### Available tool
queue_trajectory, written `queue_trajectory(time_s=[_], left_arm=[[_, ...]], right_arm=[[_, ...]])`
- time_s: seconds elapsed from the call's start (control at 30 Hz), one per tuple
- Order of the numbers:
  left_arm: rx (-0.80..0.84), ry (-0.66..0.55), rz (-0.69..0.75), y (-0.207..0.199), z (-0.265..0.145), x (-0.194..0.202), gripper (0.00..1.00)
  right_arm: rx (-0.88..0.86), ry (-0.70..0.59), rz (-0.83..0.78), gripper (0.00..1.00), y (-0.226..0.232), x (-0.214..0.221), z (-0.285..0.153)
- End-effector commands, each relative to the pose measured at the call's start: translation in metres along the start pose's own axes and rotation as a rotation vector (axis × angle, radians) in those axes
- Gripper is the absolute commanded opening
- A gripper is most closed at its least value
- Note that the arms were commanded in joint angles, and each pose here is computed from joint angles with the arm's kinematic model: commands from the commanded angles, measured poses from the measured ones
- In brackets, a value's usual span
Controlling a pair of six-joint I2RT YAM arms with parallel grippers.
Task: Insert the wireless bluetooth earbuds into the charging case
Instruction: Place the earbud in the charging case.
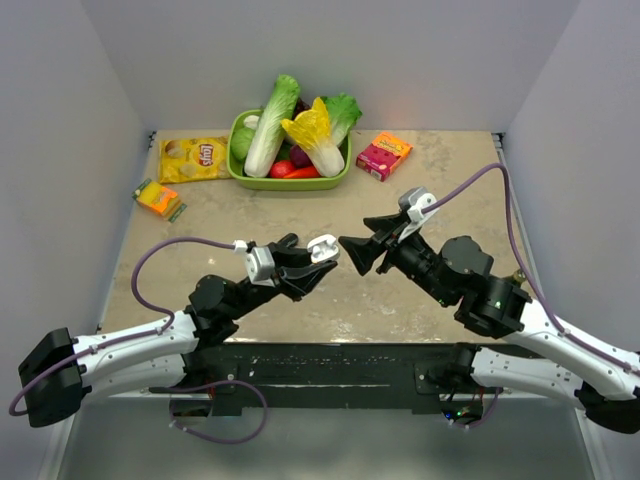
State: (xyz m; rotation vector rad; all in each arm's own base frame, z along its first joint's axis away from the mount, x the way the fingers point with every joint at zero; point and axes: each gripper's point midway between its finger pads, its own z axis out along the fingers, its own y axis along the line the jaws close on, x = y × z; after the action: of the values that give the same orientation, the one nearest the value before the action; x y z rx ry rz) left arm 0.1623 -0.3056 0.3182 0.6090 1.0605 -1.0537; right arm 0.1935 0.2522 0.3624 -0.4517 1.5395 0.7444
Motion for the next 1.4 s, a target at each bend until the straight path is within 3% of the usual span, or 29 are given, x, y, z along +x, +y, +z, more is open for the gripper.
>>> queue_trajectory(time_s=[0.0,0.63,1.1,1.37], left_arm=[[0.044,-0.069,0.034,-0.008,0.000,-0.019,0.00],[0.072,-0.057,0.039,-0.013,-0.001,-0.017,0.00],[0.048,-0.018,0.016,-0.010,-0.005,-0.005,0.00],[0.024,0.018,0.014,-0.005,-0.003,0.003,0.00]], right_arm=[[-0.011,-0.018,0.019,0.68,0.003,-0.006,0.001],[-0.107,0.001,0.003,0.68,0.021,-0.002,0.004],[-0.034,-0.047,0.043,0.70,0.006,-0.013,-0.007],[-0.089,-0.009,0.059,0.85,0.019,-0.009,-0.001]])
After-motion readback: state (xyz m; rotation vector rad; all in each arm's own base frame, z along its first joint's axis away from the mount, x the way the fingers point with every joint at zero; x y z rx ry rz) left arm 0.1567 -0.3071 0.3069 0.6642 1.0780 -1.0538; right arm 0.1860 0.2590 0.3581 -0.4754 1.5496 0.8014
